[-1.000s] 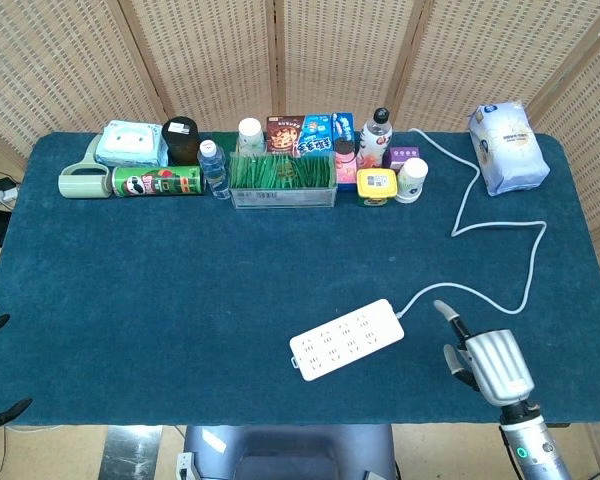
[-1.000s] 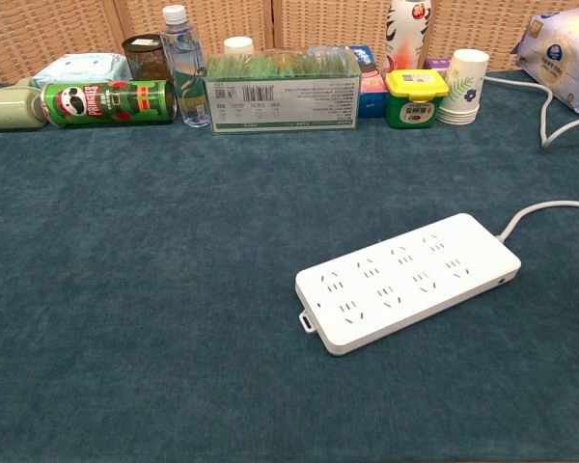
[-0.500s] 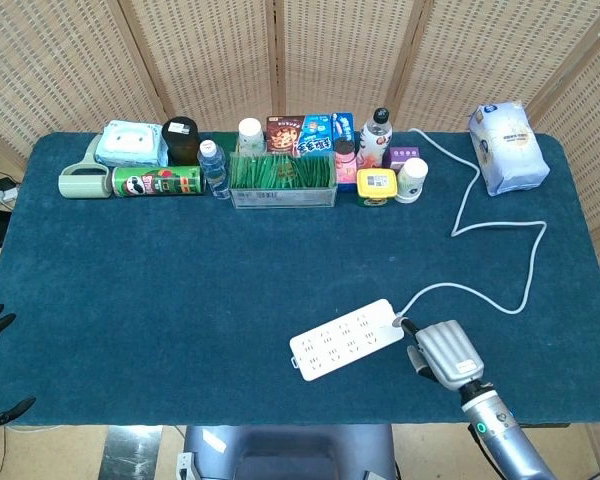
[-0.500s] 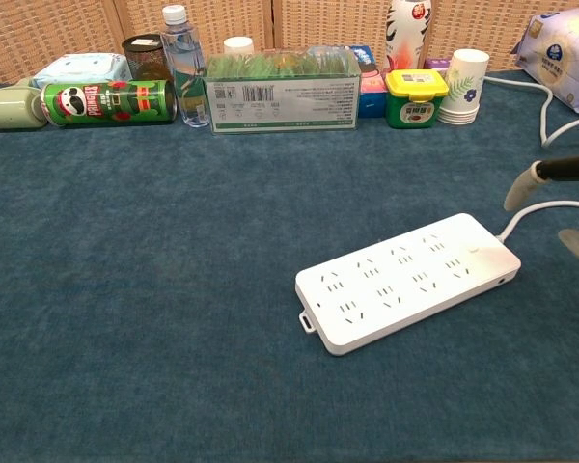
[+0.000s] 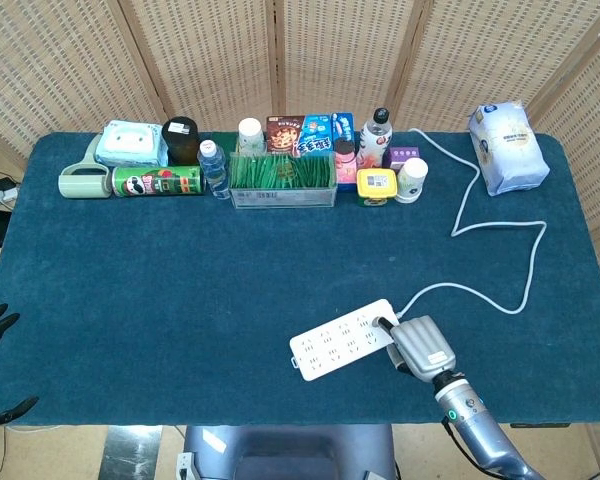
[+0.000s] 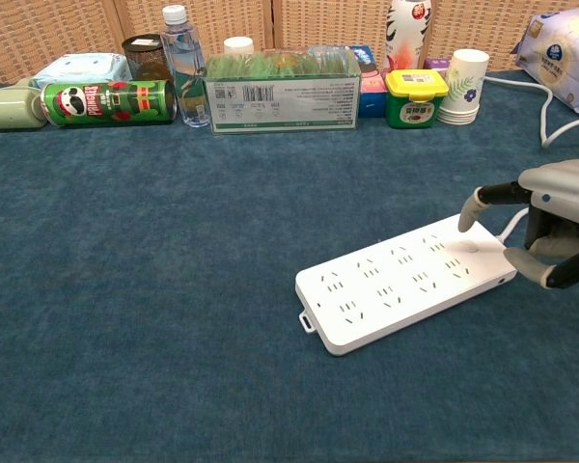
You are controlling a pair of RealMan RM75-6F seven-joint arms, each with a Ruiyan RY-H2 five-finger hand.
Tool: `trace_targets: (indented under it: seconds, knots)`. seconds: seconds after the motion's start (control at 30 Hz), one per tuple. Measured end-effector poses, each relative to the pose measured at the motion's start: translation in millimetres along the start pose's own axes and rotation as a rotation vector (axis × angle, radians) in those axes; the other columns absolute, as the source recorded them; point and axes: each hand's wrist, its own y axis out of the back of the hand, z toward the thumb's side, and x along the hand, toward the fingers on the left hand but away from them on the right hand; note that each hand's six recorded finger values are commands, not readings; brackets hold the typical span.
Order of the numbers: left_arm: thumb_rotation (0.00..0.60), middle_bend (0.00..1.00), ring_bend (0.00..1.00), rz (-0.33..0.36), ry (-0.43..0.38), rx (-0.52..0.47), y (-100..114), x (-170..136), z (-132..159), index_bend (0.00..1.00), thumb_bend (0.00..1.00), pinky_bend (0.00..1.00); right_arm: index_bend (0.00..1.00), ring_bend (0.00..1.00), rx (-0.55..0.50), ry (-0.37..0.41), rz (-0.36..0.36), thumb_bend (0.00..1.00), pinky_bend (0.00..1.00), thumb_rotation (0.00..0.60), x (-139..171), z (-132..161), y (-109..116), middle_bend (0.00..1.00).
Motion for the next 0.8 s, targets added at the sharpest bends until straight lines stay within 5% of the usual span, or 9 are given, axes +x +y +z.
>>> trace_targets:
  seconds: [0.8]
  knots:
    - [0.6,0.0,0.0,-0.003,0.004,-0.001,0,1,-1,0.0,0.11,0.02,0.29,1.0,0.052,-0.051,0.049,0.61,1.0,0.6,-12,-6,-10,1.0]
